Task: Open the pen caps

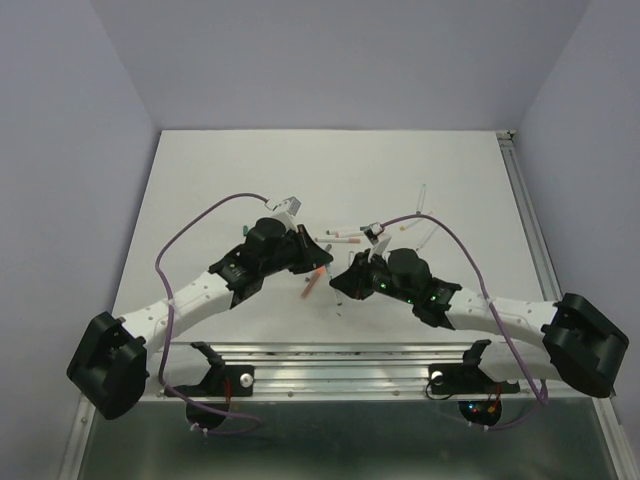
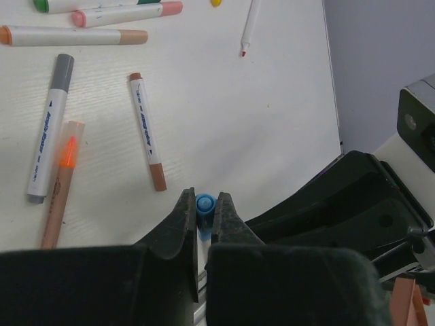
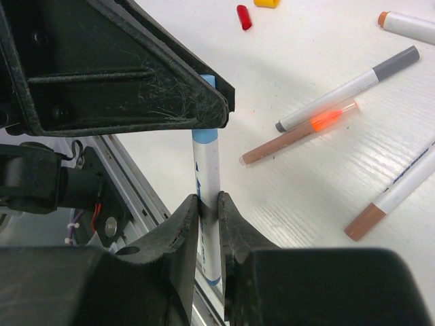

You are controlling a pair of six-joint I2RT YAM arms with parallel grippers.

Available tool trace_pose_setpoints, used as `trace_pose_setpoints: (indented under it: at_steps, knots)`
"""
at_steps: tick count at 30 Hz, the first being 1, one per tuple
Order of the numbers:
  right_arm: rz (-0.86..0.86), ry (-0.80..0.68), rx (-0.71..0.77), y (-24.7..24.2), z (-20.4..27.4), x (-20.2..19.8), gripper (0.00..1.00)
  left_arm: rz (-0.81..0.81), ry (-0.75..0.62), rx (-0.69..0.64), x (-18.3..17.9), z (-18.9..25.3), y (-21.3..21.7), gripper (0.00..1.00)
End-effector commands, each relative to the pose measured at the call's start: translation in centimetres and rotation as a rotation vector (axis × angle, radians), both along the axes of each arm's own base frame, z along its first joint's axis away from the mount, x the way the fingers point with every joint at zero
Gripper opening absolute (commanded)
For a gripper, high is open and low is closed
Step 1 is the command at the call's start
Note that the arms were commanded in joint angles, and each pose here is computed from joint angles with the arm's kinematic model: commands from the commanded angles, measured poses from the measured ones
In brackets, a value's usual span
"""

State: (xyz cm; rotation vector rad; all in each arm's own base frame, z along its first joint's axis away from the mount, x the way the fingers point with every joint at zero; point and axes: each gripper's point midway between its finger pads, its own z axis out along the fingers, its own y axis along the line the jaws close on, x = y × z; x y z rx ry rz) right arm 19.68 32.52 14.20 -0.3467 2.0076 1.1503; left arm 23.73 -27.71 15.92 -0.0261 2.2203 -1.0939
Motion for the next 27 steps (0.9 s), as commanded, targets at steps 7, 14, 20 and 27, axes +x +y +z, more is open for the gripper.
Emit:
trace_pose_setpoints:
  at_steps: [7, 14, 20, 27]
  knots:
    - [0.137, -0.052, 0.049, 2.2, 2.7, -1.2, 0.01, 0.118, -0.066, -0.074, 1.7, 3.2, 0.6, 0.00]
    - [0.072, -0.098, 0.027, 1.7, 3.5, 0.1, 0.44, 0.129, -0.059, -0.109, 1.2, 4.0, 0.9, 0.00]
    - [0.101, -0.102, 0.029, 2.6, 3.7, 0.3, 0.47, 0.121, -0.051, -0.112, 0.9, 3.9, 0.8, 0.00]
    - [0.130, -0.095, 0.047, 3.3, 3.7, 0.1, 0.03, 0.131, -0.062, -0.108, 1.2, 4.0, 0.9, 0.00]
